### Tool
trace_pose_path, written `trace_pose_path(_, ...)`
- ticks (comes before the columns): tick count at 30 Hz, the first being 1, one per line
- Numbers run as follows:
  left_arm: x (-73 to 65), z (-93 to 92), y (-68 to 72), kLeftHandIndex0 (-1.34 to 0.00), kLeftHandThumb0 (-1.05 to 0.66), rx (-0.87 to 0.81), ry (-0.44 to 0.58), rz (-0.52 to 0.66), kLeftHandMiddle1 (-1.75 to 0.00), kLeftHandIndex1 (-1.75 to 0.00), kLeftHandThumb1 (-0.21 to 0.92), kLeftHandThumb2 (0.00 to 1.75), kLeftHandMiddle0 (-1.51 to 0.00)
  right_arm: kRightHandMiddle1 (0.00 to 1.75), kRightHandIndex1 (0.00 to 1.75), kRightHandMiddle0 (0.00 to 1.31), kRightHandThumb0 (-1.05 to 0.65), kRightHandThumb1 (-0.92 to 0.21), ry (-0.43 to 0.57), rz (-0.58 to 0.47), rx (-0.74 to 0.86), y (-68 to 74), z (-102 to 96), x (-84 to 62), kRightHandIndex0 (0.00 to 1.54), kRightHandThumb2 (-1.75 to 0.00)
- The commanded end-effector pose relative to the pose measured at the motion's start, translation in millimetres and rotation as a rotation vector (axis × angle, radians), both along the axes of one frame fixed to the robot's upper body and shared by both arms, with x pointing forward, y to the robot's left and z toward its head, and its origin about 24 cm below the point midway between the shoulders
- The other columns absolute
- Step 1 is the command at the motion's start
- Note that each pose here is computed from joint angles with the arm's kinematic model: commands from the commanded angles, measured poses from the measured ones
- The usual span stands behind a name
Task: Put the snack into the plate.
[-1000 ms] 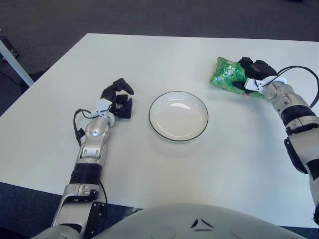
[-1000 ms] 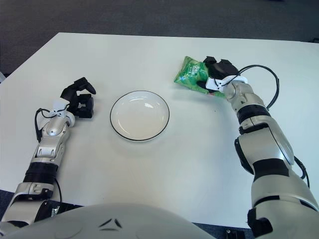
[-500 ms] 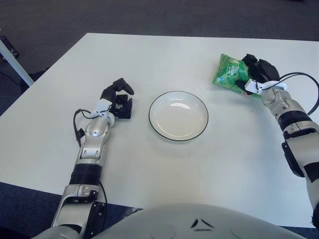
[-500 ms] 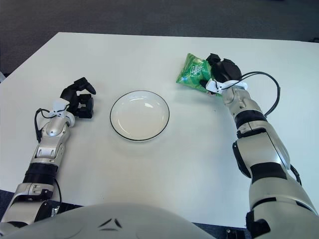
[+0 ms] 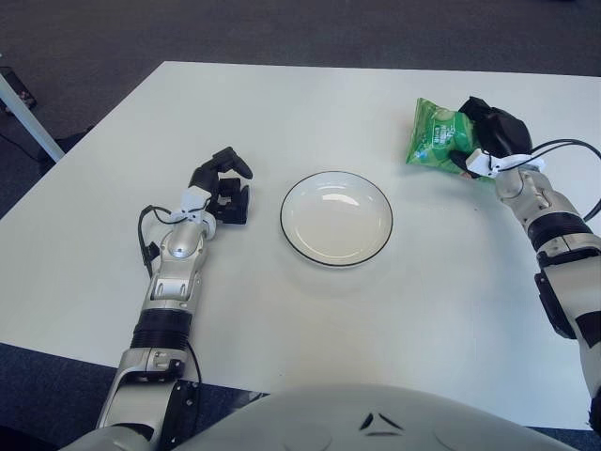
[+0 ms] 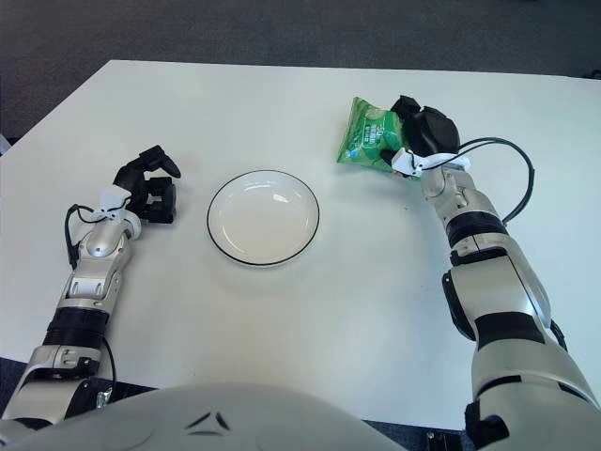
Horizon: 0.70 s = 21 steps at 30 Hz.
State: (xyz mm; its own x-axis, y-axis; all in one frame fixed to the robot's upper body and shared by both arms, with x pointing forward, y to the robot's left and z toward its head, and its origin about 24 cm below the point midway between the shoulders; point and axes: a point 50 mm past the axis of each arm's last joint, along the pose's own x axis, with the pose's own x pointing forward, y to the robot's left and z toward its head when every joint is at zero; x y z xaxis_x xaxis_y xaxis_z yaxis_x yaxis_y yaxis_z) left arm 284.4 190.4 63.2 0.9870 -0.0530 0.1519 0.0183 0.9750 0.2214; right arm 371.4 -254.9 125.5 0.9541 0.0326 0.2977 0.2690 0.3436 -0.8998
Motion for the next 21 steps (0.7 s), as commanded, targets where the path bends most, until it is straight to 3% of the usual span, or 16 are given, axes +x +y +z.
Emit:
trace_pose_path(1, -20.9, -41.9, -4.9, -0.76, -0.55, -0.029, 0.162, 0.024, -1.75, -1.75, 0.15, 1.52, -1.30, 1.75, 1.61, 0.57, 0.00, -0.07, -0.065, 0.058, 0.035, 10.8, 19.5, 1.4, 0.83, -1.55)
trace_pose_path(14, -19.1, -42.5, -6.8, -0.76, -0.56, -0.040, 0.160, 0.017, -1.75, -1.75, 0.14, 1.53, -1.30, 1.75, 1.73, 0.51, 0.00, -0.16, -0.159, 0.199, 0.101, 34.5, 60.3, -9.1, 0.72, -1.50)
trace_pose_path(21, -18.2, -43.4, -7.1, -0.76, -0.56, -0.043, 0.166, 0.017, -1.75, -1.75, 0.14, 1.53, -1.30, 1.75, 1.74, 0.53, 0.00, -0.13, -0.169, 0.244, 0.143, 43.4, 68.2, -13.1, 0.73, -1.54)
